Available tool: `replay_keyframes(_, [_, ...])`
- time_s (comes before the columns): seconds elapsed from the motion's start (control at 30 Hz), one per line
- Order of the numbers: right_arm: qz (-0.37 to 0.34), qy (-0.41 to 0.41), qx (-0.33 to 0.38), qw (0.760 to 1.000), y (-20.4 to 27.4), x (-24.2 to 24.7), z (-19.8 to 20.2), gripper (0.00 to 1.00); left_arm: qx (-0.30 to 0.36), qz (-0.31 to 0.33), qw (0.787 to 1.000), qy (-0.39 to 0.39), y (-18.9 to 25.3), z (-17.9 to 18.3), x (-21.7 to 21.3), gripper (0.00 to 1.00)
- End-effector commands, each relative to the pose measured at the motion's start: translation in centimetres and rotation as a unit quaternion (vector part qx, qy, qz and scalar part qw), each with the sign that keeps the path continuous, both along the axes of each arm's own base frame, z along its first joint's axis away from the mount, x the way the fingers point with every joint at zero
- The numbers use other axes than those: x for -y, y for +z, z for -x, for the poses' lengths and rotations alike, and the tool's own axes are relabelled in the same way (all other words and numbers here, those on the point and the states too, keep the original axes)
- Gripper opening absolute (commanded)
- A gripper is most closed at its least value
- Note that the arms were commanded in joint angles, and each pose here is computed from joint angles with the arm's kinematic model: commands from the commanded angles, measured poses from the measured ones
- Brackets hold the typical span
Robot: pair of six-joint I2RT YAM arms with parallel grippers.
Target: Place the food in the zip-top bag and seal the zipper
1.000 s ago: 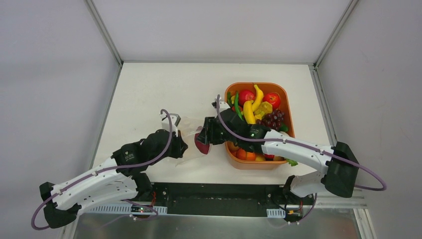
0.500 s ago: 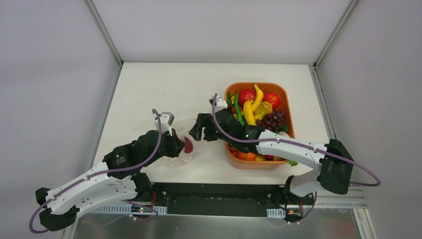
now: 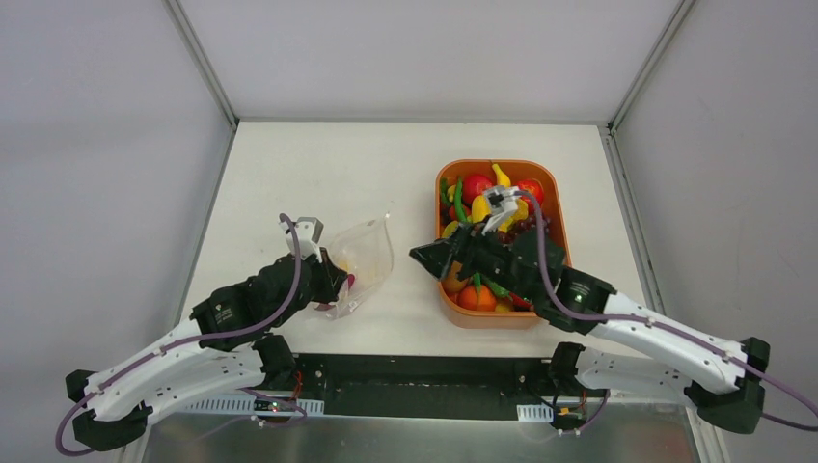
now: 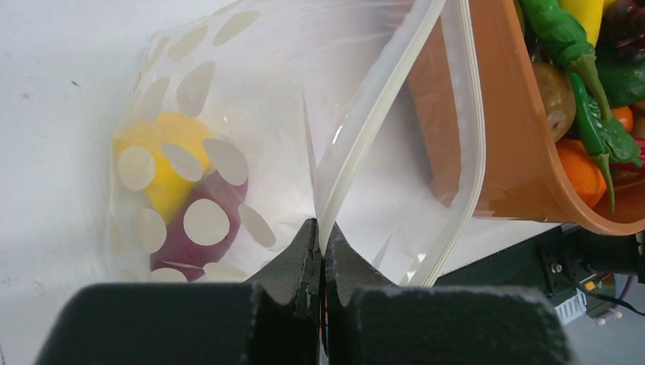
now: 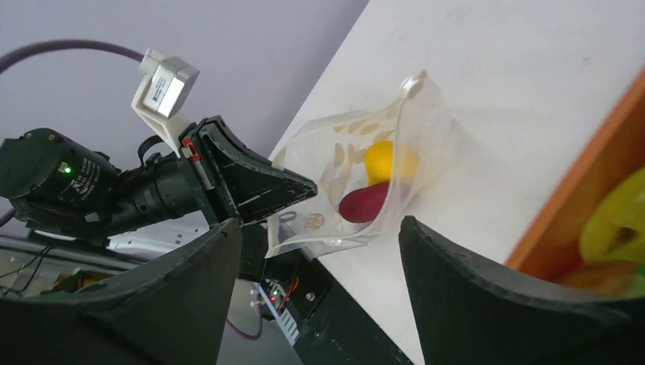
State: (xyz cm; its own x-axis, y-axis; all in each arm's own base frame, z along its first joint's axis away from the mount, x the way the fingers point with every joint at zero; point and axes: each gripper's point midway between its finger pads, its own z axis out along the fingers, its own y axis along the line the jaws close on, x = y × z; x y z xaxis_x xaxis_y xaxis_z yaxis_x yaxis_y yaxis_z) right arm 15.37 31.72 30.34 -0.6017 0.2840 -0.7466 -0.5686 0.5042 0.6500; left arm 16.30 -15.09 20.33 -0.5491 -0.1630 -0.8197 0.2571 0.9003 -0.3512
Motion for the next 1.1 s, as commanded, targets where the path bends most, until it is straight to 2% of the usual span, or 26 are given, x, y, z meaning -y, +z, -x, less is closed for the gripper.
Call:
replay_keyframes(0.0, [0.055, -0.073, 0.012, 0.996, -1.7, 4.6, -1.0, 0.75, -0.003, 0.006, 1.0, 0.004, -0.5, -0.2, 0.4, 0.0])
replay_keyframes(0.13, [0.117, -0.099, -0.002, 0.988, -3.6, 7.3, -0.8, 0.69, 0.009, 0.032, 0.999, -0.014, -0.1, -0.2, 1.4, 0.0])
replay_keyframes(0.27, [0.18, -0.181, -0.029, 0.967, -6.1, 10.8, -1.9, 0.59, 0.006, 0.023, 1.0, -0.008, -0.4, -0.4, 1.3, 0.0])
replay_keyframes(0.5, [0.18, -0.207, -0.035, 0.961, -7.0, 11.9, -2.2, 0.5, -0.004, 0.013, 1.0, -0.007, -1.1, -0.5, 1.6, 0.0])
replay_keyframes(0.57, [0.182, -0.197, -0.035, 0.963, -7.0, 11.6, -2.0, 0.48, -0.004, 0.011, 1.0, -0.007, -1.1, -0.5, 1.6, 0.0])
replay_keyframes(0.77, [0.185, -0.094, -0.056, 0.977, -7.2, 8.5, 0.3, 0.46, -0.001, 0.005, 1.0, -0.001, -1.1, -0.7, 1.4, 0.0])
replay_keyframes(1.07, [0.178, -0.056, -0.065, 0.98, -8.2, 5.9, 0.6, 0.43, 0.0, -0.004, 1.0, -0.003, -1.0, -1.0, 1.6, 0.0])
